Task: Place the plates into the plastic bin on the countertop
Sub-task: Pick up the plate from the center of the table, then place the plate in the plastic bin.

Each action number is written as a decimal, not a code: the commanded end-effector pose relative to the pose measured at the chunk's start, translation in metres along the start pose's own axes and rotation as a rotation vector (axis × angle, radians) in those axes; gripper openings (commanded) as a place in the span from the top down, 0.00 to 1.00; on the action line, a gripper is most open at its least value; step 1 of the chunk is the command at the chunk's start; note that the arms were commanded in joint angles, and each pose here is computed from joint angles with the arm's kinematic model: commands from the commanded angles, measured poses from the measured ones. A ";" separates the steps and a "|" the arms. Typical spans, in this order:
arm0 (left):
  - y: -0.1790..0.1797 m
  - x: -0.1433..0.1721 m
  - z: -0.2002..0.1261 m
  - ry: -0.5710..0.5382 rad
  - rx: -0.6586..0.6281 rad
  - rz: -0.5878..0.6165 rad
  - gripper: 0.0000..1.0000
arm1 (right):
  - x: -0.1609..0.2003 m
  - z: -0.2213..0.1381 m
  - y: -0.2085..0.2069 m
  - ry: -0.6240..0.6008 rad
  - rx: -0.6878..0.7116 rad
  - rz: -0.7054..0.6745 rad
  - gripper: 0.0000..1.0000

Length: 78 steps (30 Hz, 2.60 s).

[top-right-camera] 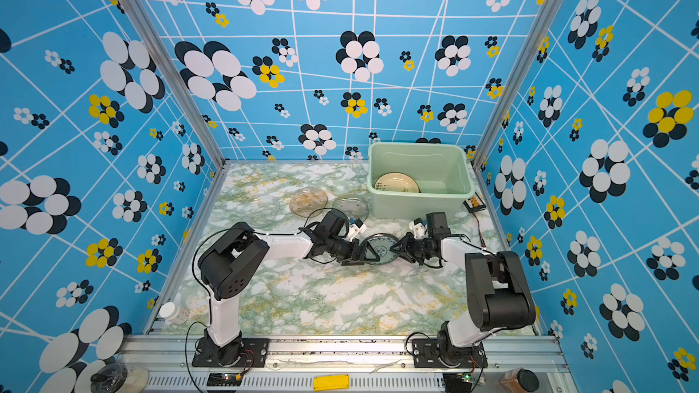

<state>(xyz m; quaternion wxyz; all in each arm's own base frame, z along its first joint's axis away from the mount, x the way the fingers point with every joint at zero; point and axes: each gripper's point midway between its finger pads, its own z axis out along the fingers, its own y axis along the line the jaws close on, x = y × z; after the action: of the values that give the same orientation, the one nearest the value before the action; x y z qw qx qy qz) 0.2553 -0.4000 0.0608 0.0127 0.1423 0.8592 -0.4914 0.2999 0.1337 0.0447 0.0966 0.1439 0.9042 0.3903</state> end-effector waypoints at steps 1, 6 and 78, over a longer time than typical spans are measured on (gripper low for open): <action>-0.009 -0.003 0.006 0.018 0.034 0.024 0.04 | 0.005 0.003 0.005 0.010 -0.024 -0.003 0.80; -0.011 -0.004 0.007 0.017 0.037 0.027 0.05 | 0.006 0.001 0.003 0.010 -0.002 0.001 0.90; -0.074 -0.093 -0.204 -0.572 -0.309 0.606 0.01 | -0.273 -0.056 0.061 -0.195 0.363 0.009 1.00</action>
<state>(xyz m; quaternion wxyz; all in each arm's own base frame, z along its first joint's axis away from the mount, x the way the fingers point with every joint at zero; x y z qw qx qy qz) 0.3464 -0.2745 0.2302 0.4002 0.2178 0.8194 -0.3479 0.5534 0.0459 0.1491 0.1629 0.2087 0.9413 0.2097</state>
